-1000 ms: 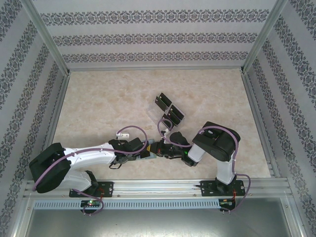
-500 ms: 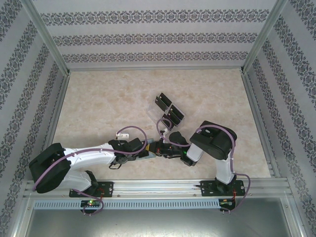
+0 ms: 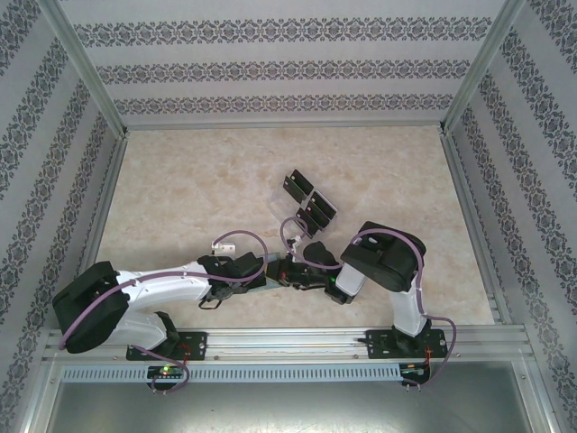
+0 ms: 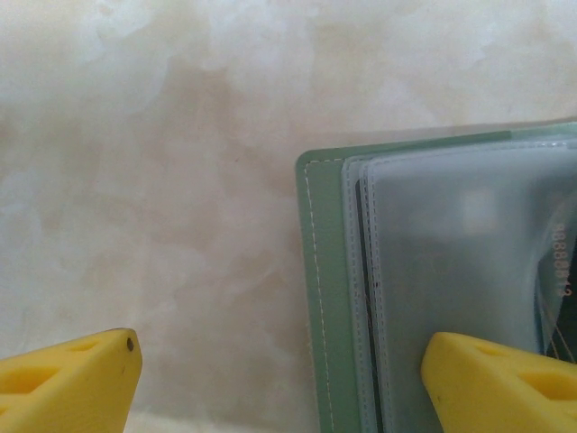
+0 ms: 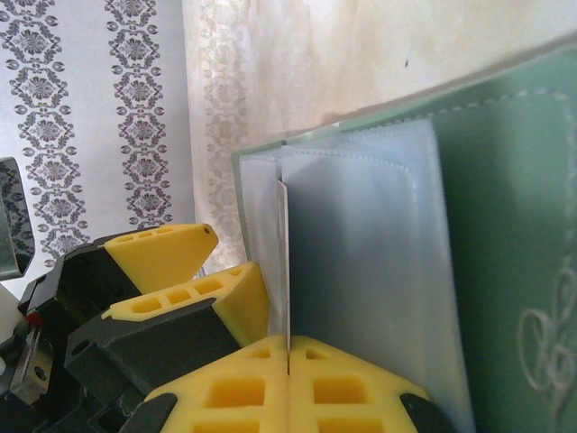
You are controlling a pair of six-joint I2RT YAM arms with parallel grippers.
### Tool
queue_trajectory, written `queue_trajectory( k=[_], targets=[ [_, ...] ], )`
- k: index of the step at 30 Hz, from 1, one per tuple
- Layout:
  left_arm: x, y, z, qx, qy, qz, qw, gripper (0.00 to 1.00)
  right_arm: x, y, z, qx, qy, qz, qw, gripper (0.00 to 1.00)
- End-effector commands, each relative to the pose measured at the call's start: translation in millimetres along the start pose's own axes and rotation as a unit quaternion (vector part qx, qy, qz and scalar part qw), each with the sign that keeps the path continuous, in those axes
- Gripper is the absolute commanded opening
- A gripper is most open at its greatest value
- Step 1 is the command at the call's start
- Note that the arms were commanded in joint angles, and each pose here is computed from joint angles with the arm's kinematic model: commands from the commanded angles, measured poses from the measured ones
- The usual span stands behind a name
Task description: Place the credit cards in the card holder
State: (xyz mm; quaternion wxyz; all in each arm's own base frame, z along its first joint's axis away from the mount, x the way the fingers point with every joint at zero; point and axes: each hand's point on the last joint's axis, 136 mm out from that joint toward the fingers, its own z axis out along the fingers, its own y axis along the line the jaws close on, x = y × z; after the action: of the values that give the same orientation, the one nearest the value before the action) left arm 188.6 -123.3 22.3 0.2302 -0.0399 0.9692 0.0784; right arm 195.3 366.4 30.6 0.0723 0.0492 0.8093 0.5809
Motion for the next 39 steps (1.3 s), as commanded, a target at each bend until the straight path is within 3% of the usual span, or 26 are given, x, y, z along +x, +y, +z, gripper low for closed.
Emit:
queue_trajectory(
  k=[1, 27, 39],
  targets=[
    [36.2, 34.5, 12.8, -0.058, 0.066, 0.028, 0.996, 0.84, 4.2, -10.2, 3.6, 0.014, 0.002, 0.007, 1.0, 0.0],
    [36.4, 35.0, 11.6, -0.055, 0.065, 0.024, 0.996, 0.84, -19.9, -29.6, -22.1, 0.063, -0.049, -0.008, 0.997, 0.0],
    [36.8, 33.8, 12.6, -0.052, 0.065, 0.025, 0.996, 0.84, -11.1, -26.3, -12.7, 0.055, -0.017, -0.019, 0.998, 0.0]
  ],
)
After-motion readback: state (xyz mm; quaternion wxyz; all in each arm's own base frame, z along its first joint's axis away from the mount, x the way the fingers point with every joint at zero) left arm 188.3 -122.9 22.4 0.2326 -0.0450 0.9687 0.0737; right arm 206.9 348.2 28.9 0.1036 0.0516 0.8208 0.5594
